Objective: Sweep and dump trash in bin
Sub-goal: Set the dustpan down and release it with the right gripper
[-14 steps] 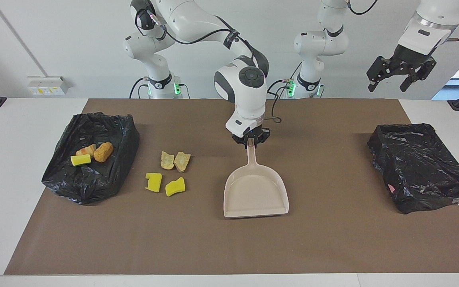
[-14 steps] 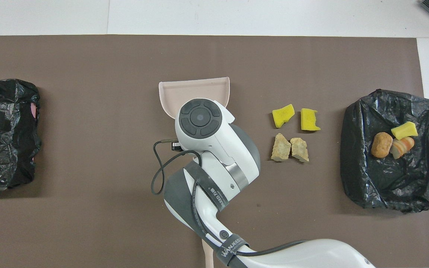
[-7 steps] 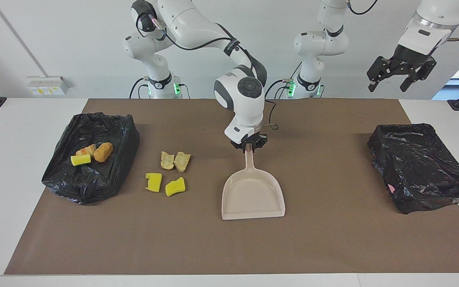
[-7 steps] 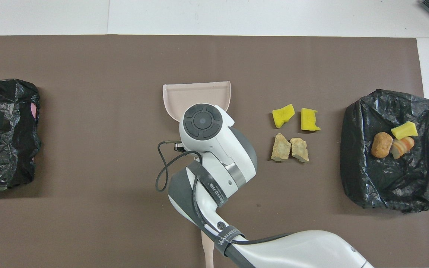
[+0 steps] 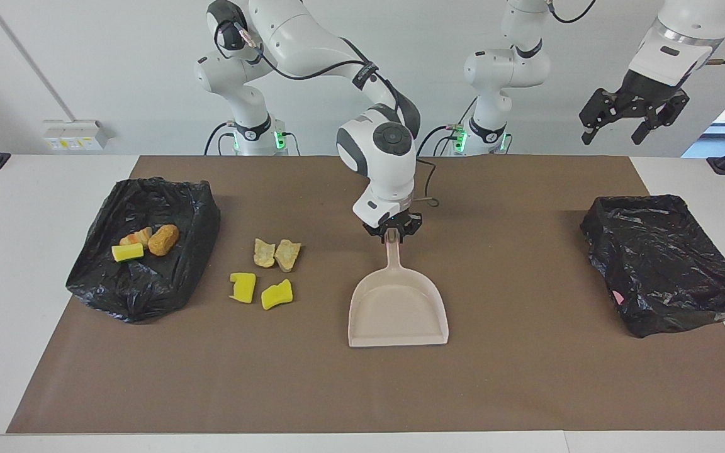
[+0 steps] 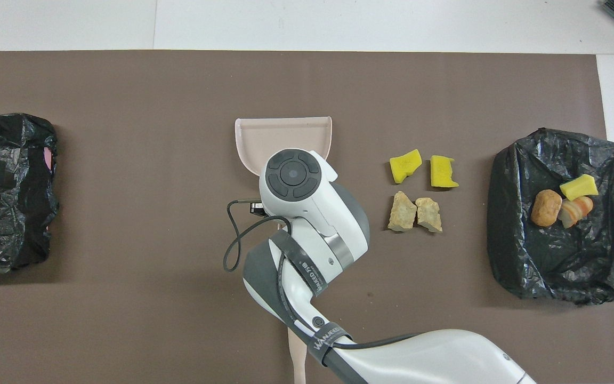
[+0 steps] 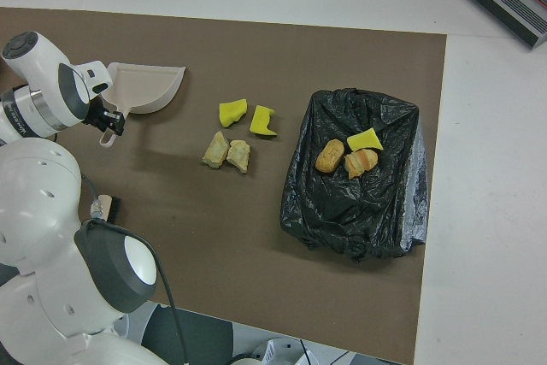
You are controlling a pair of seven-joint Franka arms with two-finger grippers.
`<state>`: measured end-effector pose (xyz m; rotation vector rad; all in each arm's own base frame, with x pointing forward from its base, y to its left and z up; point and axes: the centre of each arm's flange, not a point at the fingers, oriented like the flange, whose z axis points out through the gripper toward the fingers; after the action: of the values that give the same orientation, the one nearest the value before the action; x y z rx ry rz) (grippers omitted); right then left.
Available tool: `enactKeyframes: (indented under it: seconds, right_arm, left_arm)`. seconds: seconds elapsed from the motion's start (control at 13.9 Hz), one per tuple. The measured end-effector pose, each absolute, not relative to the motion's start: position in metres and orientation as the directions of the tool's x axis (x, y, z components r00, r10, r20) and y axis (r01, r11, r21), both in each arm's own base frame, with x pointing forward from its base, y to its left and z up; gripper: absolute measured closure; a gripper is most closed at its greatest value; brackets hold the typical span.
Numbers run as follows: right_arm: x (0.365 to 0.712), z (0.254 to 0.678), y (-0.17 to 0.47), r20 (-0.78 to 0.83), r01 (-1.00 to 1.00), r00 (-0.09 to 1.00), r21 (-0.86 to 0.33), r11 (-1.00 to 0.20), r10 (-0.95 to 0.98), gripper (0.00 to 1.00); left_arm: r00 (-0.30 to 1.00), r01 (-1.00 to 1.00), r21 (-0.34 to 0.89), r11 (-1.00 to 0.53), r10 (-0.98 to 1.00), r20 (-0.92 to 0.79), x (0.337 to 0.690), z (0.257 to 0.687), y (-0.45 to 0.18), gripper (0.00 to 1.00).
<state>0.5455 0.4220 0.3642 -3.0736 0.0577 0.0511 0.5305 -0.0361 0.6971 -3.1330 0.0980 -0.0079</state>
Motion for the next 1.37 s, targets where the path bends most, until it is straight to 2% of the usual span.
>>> enactKeyframes:
  seconds: [0.29,0.79,1.08,1.37]
  right_arm:
    - [0.543,0.369,0.425,-0.03,-0.032,0.999,-0.07,-0.997,-0.03,0.01]
    - [0.501,0.424,0.424,-0.052,0.006,0.999,-0.059,-0.998,0.009,0.0]
    - [0.456,0.453,0.402,-0.159,0.005,0.987,-0.048,-0.999,0.013,0.0]
    - [0.391,0.44,0.403,-0.252,0.025,0.967,-0.069,-0.997,0.042,0.0]
  left_arm:
    - [0.998,-0.062,-0.007,-0.998,-0.062,0.005,0.53,0.697,-0.036,0.0]
    - [0.998,-0.062,-0.007,-0.998,-0.062,0.005,0.53,0.697,-0.036,0.0]
    - [0.998,-0.062,-0.007,-0.998,-0.062,0.005,0.53,0.697,-0.036,0.0]
    - [0.998,-0.063,-0.007,-0.998,-0.063,0.005,0.53,0.697,-0.037,0.0]
